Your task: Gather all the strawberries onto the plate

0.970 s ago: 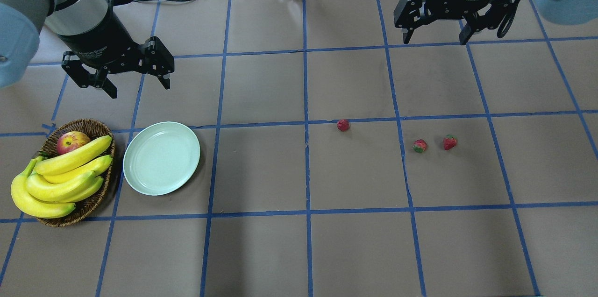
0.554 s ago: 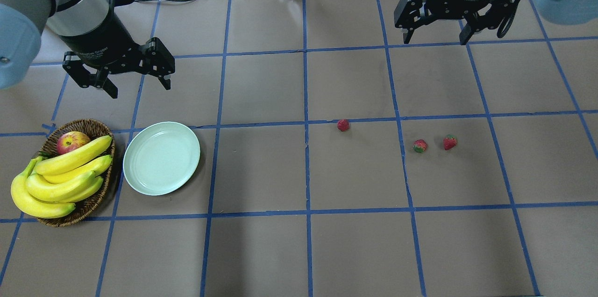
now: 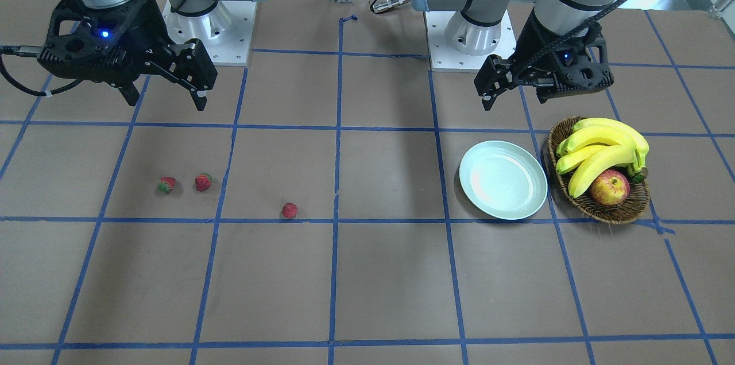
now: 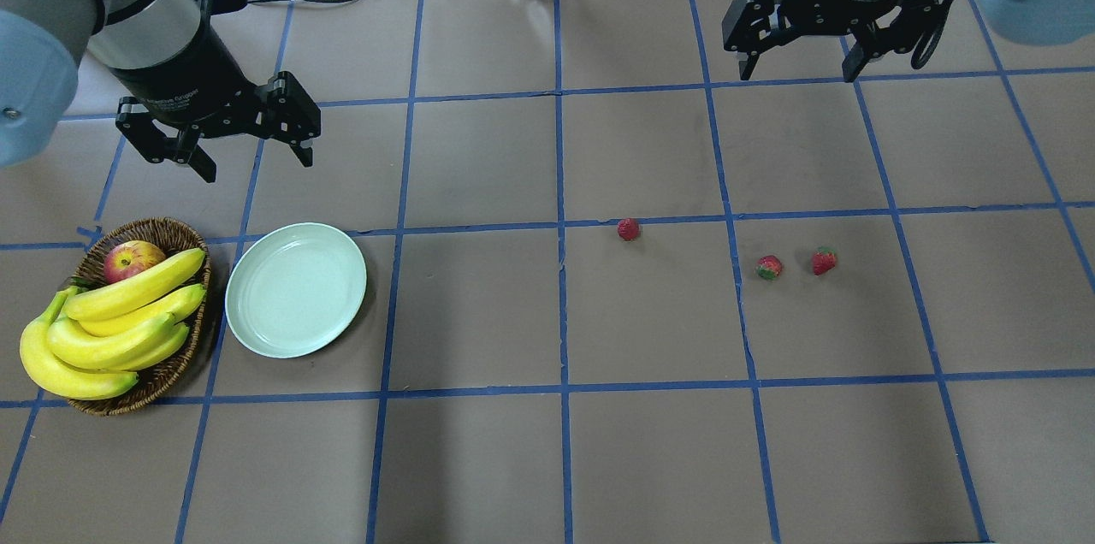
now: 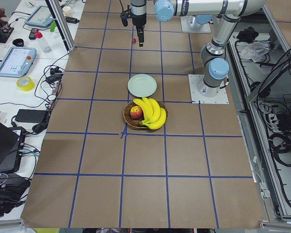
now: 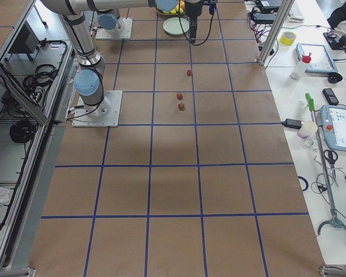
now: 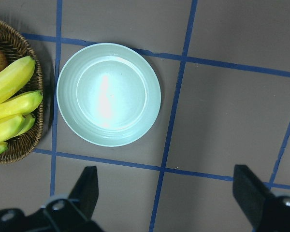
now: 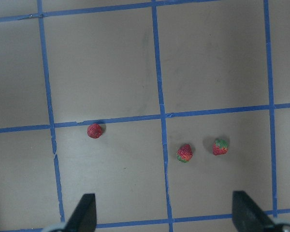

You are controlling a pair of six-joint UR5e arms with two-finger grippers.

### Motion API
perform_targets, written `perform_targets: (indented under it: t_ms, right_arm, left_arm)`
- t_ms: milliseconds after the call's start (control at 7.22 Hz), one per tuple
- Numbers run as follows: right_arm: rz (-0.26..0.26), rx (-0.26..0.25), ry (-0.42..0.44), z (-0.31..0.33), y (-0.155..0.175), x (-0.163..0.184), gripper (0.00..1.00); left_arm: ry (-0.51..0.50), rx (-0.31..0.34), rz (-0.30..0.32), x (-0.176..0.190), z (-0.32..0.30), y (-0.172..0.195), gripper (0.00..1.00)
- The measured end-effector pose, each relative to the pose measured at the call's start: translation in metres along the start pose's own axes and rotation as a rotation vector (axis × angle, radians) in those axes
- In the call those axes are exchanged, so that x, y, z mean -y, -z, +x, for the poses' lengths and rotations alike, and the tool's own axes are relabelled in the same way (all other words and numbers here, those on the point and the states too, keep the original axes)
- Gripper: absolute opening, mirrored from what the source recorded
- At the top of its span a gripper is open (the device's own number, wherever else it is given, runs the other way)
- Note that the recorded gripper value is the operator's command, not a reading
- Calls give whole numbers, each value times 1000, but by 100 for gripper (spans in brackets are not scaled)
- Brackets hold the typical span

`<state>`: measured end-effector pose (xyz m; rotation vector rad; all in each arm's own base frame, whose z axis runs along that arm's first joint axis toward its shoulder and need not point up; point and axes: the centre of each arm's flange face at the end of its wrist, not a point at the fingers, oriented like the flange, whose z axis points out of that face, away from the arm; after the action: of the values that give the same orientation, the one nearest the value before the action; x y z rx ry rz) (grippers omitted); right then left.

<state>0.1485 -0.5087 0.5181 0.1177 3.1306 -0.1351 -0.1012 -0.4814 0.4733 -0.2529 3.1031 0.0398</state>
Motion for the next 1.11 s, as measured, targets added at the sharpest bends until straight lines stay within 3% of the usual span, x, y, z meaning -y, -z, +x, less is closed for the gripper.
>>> perform_targets:
  t_ms: [1108]
  right_arm:
    - [-19, -7, -2, 1, -4, -1, 100]
  left_arm:
    - [0, 2, 3, -1, -2, 1, 100]
